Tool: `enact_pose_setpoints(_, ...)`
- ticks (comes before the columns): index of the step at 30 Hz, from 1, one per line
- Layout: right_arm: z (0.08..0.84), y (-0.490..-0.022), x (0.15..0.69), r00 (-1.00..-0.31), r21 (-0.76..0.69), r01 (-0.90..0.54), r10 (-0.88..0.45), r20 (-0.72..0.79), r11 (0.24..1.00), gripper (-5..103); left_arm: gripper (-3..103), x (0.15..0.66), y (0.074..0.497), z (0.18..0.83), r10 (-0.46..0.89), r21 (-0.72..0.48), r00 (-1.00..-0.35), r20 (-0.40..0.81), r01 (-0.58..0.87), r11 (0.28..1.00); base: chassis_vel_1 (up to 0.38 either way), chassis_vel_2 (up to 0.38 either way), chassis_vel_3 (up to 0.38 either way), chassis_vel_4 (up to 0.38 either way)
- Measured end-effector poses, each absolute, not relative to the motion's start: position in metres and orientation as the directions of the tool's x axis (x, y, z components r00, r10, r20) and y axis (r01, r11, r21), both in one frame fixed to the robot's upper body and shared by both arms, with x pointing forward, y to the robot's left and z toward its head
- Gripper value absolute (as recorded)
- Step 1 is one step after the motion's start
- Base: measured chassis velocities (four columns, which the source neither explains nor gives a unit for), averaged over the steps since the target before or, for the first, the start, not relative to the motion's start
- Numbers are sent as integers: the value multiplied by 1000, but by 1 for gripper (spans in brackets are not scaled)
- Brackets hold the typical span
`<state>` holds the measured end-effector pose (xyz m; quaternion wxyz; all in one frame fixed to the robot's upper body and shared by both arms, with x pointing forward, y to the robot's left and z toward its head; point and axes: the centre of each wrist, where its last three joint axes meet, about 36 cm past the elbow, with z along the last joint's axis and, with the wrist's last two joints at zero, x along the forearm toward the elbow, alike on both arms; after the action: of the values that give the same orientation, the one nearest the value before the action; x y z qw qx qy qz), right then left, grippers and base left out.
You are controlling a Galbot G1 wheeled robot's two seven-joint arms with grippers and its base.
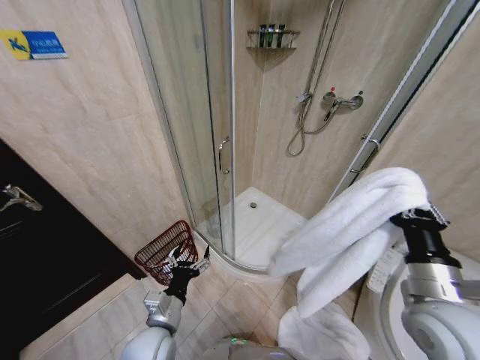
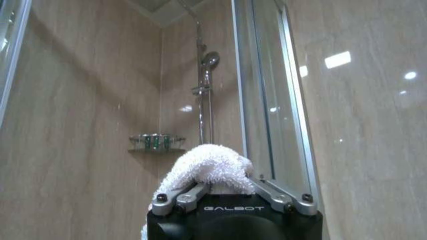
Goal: Discard the used towel into the hamper.
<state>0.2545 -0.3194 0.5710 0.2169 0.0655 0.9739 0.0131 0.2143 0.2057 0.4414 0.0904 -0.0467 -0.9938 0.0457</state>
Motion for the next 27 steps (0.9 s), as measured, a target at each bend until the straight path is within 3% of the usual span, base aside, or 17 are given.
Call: enact_pose_setpoints(27, 572, -325, 251, -872, 11, 111, 103, -479, 994, 7, 99, 214, 206, 441, 101, -99, -979, 175, 85, 991, 8, 5, 6, 7)
